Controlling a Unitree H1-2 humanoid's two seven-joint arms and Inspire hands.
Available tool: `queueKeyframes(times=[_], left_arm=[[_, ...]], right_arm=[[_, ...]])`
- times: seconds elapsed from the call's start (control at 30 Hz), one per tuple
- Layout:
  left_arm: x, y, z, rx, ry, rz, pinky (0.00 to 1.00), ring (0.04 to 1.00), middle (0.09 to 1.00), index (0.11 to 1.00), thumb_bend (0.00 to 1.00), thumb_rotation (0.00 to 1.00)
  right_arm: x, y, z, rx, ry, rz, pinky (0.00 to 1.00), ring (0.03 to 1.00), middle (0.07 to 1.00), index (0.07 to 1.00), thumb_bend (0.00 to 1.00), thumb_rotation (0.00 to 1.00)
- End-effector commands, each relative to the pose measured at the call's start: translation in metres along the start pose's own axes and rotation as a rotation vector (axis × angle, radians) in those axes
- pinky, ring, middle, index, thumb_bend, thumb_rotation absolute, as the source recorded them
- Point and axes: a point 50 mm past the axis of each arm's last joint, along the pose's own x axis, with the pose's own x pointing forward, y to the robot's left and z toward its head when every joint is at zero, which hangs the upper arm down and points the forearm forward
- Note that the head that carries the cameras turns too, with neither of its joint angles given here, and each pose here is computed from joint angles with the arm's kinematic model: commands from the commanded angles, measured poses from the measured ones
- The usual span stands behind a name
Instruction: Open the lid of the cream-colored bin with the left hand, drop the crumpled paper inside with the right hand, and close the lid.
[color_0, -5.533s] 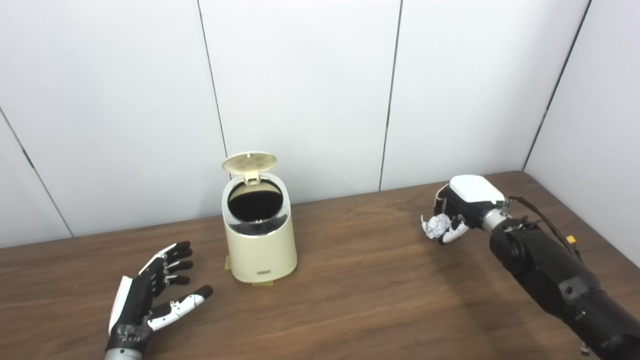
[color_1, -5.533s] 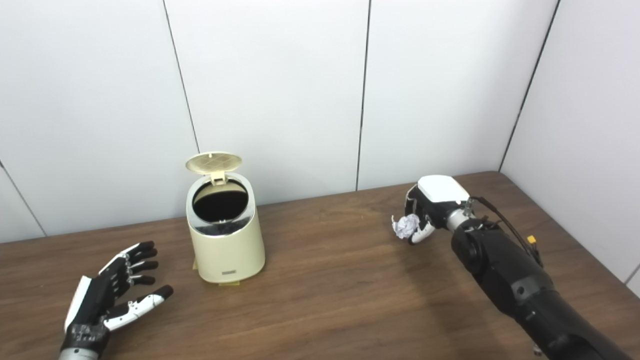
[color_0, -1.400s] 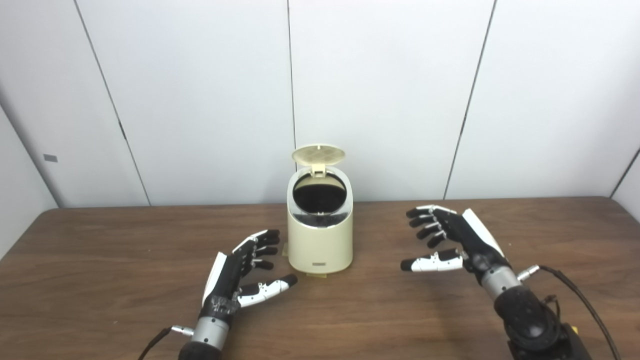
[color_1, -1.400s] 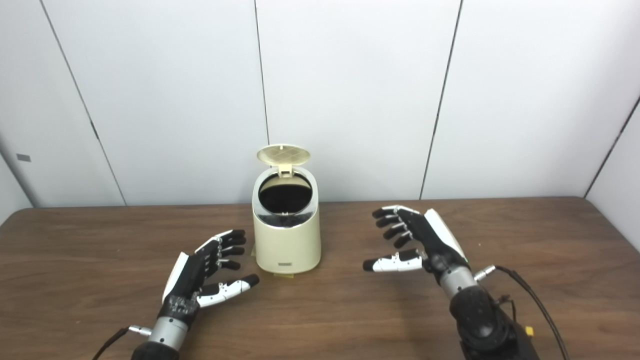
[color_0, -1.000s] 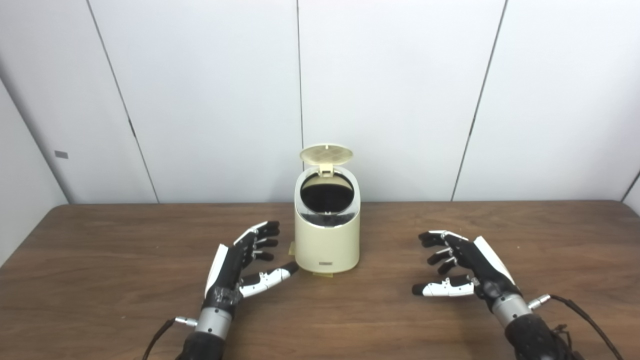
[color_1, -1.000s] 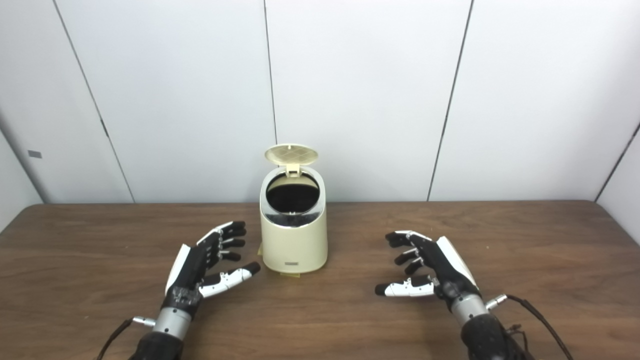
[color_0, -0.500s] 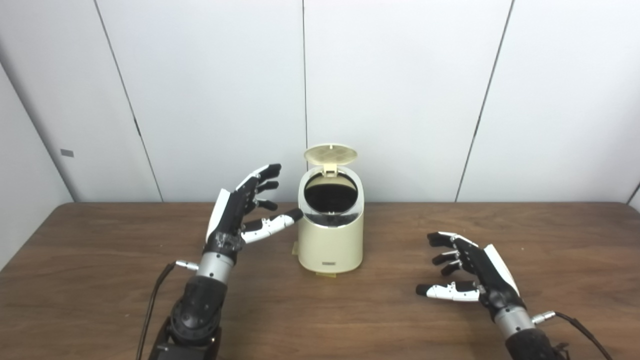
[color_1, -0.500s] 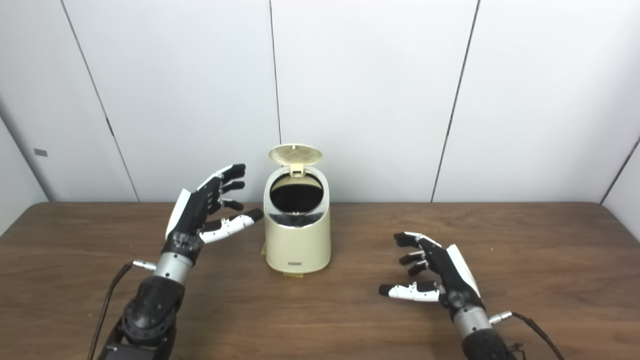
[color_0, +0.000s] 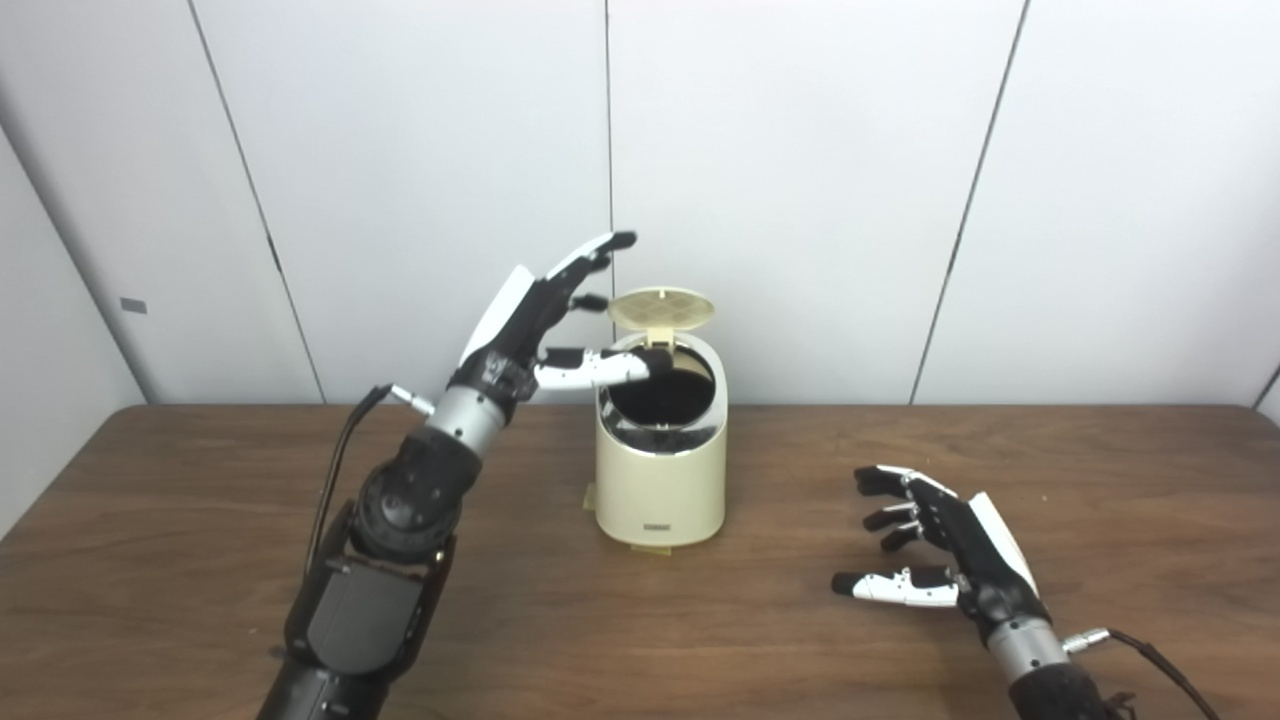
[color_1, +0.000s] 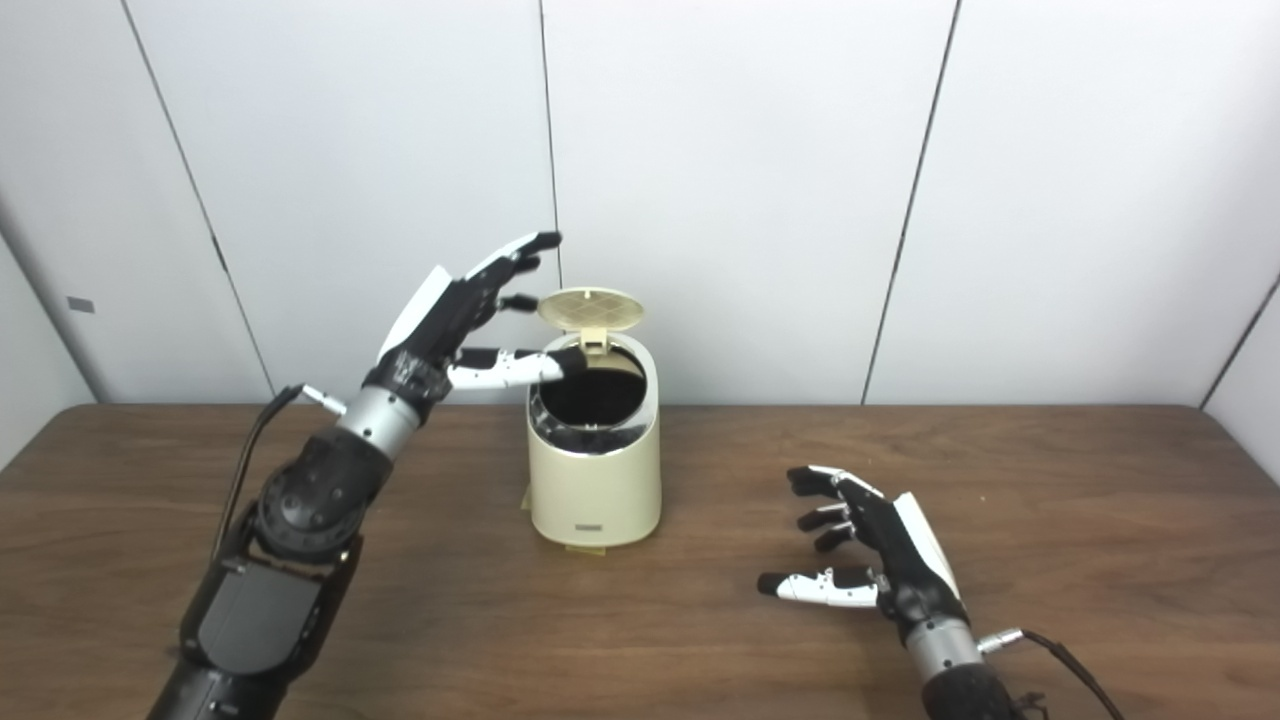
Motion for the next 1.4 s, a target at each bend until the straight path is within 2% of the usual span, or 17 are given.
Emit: queueKeyframes(times=[0.0,0.17,0.3,0.4,0.47,0.53,0.63,0.7,0.87,1.17,1.37], left_arm=[[0.017,0.017,0.018,0.065,-0.056,0.000,0.85,0.980,0.995,0.957,1.00,0.41],[0.022,0.016,0.022,0.127,-0.054,-0.039,0.84,0.985,1.000,0.953,1.00,0.44],[0.025,0.014,0.025,0.205,-0.077,-0.089,0.88,0.999,0.978,0.924,1.00,0.46],[0.026,0.015,0.029,0.304,-0.089,-0.142,0.85,0.963,0.937,0.883,1.00,0.47],[0.023,0.018,0.033,0.403,-0.089,-0.177,0.77,0.914,0.904,0.857,1.00,0.50],[0.021,0.020,0.036,0.514,-0.106,-0.197,0.77,0.910,0.881,0.838,1.00,0.52],[0.017,0.022,0.042,0.711,-0.150,-0.219,0.89,0.971,0.837,0.809,1.00,0.48],[0.014,0.022,0.046,0.779,-0.160,-0.229,0.96,0.994,0.832,0.804,1.00,0.46],[0.007,0.021,0.052,0.873,-0.160,-0.248,1.00,0.993,0.824,0.793,0.99,0.41],[0.000,0.025,0.055,1.014,-0.174,-0.277,1.00,0.982,0.814,0.798,1.00,0.47],[-0.005,0.024,0.054,1.056,-0.169,-0.292,1.00,0.963,0.808,0.795,1.00,0.48]], right_arm=[[0.004,0.003,0.003,-0.005,-0.013,0.018,0.53,0.635,0.759,0.747,0.82,0.14],[0.004,0.006,0.004,0.001,-0.011,0.025,0.55,0.629,0.759,0.754,0.81,0.15],[0.004,0.007,0.005,0.006,-0.011,0.021,0.54,0.618,0.753,0.750,0.80,0.15],[0.003,0.007,0.006,0.011,-0.012,0.017,0.55,0.622,0.754,0.747,0.81,0.16],[0.002,0.007,0.006,0.010,-0.012,0.018,0.54,0.622,0.757,0.746,0.80,0.16],[0.002,0.007,0.006,0.007,-0.012,0.020,0.52,0.621,0.759,0.747,0.80,0.17],[0.002,0.009,0.006,0.012,-0.004,0.025,0.53,0.625,0.764,0.755,0.79,0.19],[0.002,0.010,0.005,0.018,-0.001,0.028,0.53,0.630,0.768,0.758,0.79,0.20],[0.002,0.012,0.006,0.019,-0.003,0.026,0.51,0.626,0.772,0.758,0.80,0.22],[0.003,0.012,0.005,0.030,-0.002,0.025,0.52,0.627,0.777,0.764,0.79,0.21],[0.002,0.013,0.007,0.029,0.002,0.028,0.51,0.623,0.776,0.763,0.79,0.21]])
